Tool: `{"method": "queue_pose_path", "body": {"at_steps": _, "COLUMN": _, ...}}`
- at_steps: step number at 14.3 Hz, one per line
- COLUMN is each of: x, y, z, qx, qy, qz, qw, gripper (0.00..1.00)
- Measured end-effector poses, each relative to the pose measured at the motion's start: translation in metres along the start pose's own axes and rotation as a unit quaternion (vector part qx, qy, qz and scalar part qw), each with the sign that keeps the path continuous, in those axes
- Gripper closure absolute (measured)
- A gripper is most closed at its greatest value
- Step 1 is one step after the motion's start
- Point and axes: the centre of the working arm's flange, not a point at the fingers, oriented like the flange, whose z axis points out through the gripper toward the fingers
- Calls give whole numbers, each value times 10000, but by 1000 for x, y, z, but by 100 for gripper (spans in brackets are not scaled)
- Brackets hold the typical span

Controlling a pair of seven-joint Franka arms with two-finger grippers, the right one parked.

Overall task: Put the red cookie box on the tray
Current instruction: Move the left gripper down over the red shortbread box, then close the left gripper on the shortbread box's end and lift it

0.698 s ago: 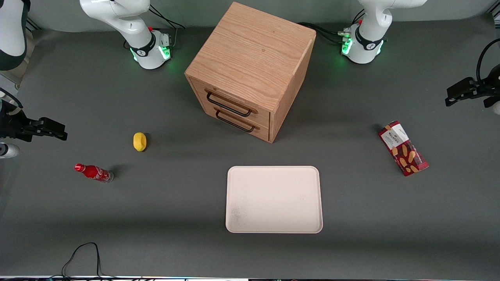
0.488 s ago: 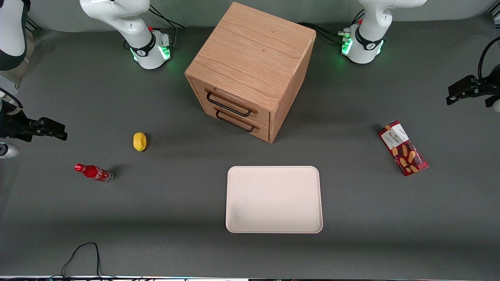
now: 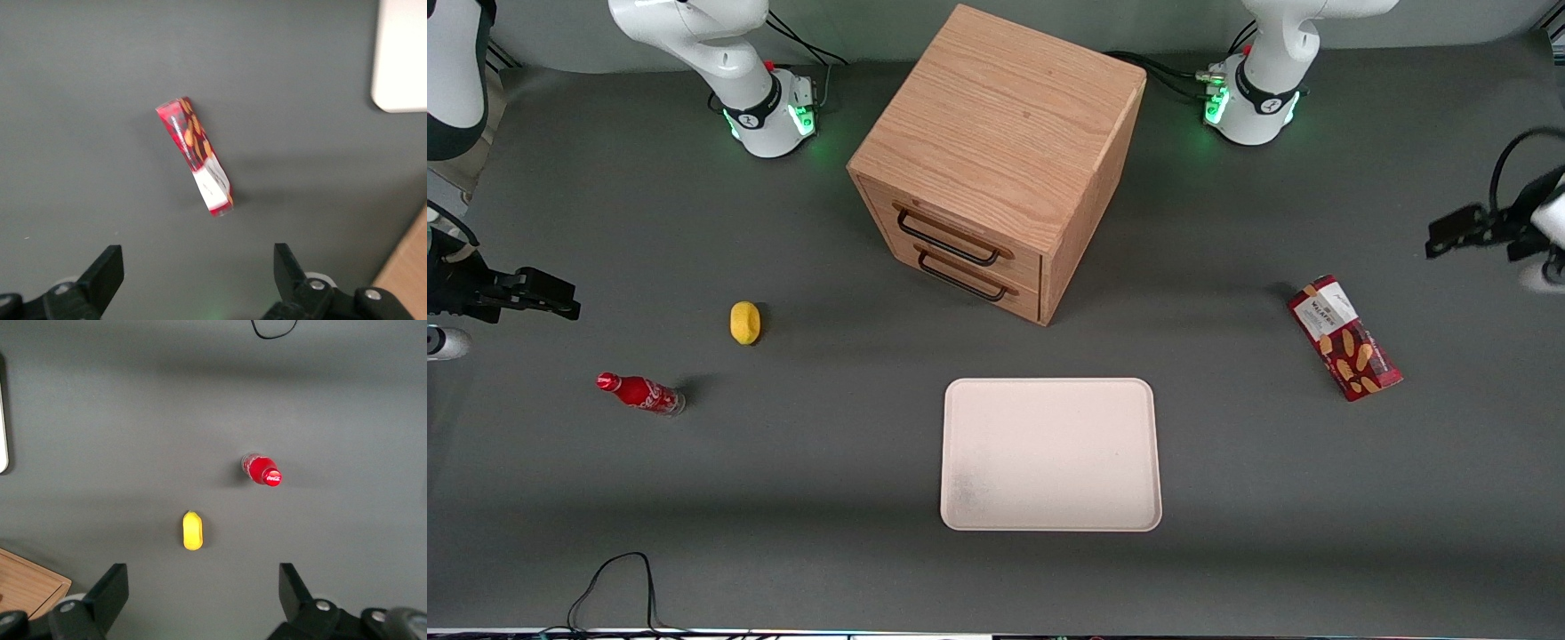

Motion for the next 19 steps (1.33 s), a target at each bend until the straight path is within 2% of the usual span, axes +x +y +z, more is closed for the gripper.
{"method": "queue_pose_path", "body": {"at_steps": 1, "x": 7, "y": -10, "z": 29, "qx": 9, "qy": 40, "qz": -252, "qw": 9997, "gripper": 0}}
{"method": "queue_pose_path", "body": {"at_steps": 3, "x": 15, "y": -21, "z": 82, "qx": 19, "qy": 5, "qz": -765, "qw": 9971, "gripper": 0}}
{"method": "queue_pose_path", "body": {"at_steps": 5, "x": 22, "y": -22, "z": 121, "qx": 38, "qy": -113, "qz": -1335, "qw": 9910, "gripper": 0}}
{"method": "queue_pose_path", "body": {"at_steps": 7, "x": 28, "y": -21, "z": 157, "qx": 68, "qy": -97, "qz": -1770, "qw": 9841, "gripper": 0}}
{"method": "queue_pose_path", "body": {"at_steps": 10, "x": 30, "y": -19, "z": 221, "qx": 85, "qy": -54, "qz": -2087, "qw": 9779, "gripper": 0}}
{"method": "queue_pose_path", "body": {"at_steps": 13, "x": 26, "y": -17, "z": 278, "qx": 20, "qy": -204, "qz": -2324, "qw": 9724, "gripper": 0}}
{"method": "queue_pose_path", "body": {"at_steps": 16, "x": 27, "y": -17, "z": 304, "qx": 4, "qy": -254, "qz": -2410, "qw": 9702, "gripper": 4}}
{"method": "queue_pose_path", "body": {"at_steps": 19, "x": 27, "y": -17, "z": 309, "qx": 13, "qy": -289, "qz": -2422, "qw": 9698, "gripper": 34}}
